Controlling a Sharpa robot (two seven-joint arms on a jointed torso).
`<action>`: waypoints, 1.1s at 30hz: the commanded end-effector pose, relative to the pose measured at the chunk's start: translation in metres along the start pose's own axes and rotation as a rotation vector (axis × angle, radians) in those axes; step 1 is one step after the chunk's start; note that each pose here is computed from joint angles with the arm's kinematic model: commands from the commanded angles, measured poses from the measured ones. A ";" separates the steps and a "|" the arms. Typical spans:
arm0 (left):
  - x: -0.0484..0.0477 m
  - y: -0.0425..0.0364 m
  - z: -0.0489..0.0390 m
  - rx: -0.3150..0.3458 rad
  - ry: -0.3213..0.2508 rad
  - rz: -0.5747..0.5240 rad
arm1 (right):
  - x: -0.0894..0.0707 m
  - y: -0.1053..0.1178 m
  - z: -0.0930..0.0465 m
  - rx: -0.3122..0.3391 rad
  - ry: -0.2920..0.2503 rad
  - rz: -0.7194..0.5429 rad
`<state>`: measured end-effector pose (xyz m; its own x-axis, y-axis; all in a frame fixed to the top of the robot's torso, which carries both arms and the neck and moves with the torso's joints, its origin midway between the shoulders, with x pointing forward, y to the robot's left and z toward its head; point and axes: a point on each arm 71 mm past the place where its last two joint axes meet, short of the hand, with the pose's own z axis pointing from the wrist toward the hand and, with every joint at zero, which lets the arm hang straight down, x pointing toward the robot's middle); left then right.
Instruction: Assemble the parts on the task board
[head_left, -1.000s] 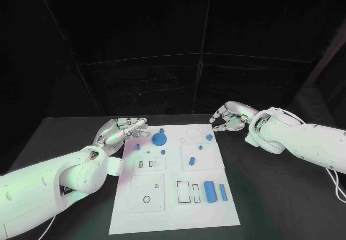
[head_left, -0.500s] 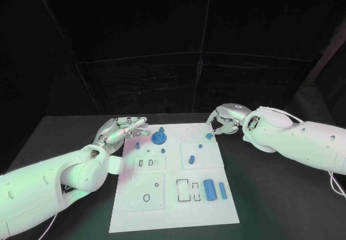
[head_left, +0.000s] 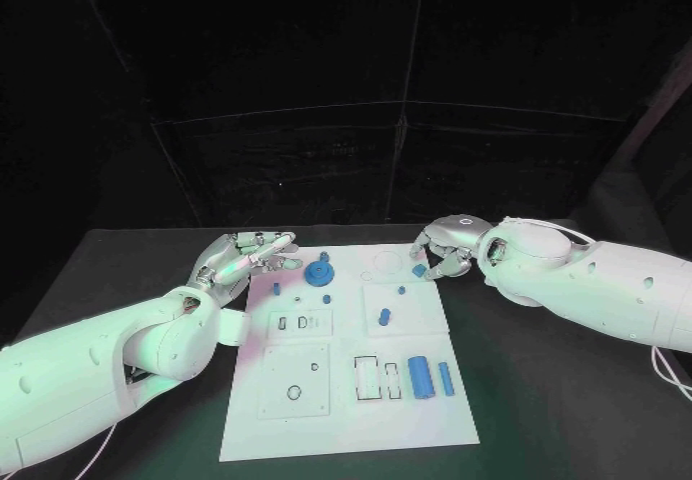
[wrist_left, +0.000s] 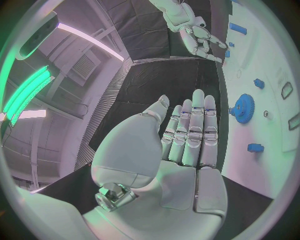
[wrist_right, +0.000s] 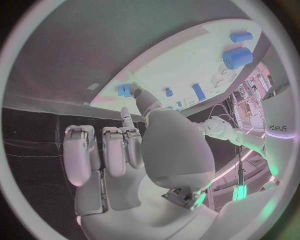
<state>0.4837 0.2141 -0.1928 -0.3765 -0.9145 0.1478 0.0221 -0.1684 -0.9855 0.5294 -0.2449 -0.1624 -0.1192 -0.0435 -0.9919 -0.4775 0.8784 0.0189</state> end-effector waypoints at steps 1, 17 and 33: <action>0.0014 -0.0014 0.0002 0.015 0.018 0.001 | 0.005 -0.002 0.001 0.016 0.069 -0.034; 0.0015 -0.0013 0.0002 0.014 0.018 0.001 | 0.010 0.001 0.008 0.009 0.085 -0.033; 0.0014 -0.0009 0.0004 0.010 0.017 0.001 | 0.013 0.005 0.012 -0.001 0.103 -0.013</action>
<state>0.4839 0.2143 -0.1929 -0.3764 -0.9147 0.1473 0.0218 -0.1676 -0.9856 0.5362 -0.2352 -0.1737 -0.1731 -0.0925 -0.9805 -0.4785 0.8781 0.0016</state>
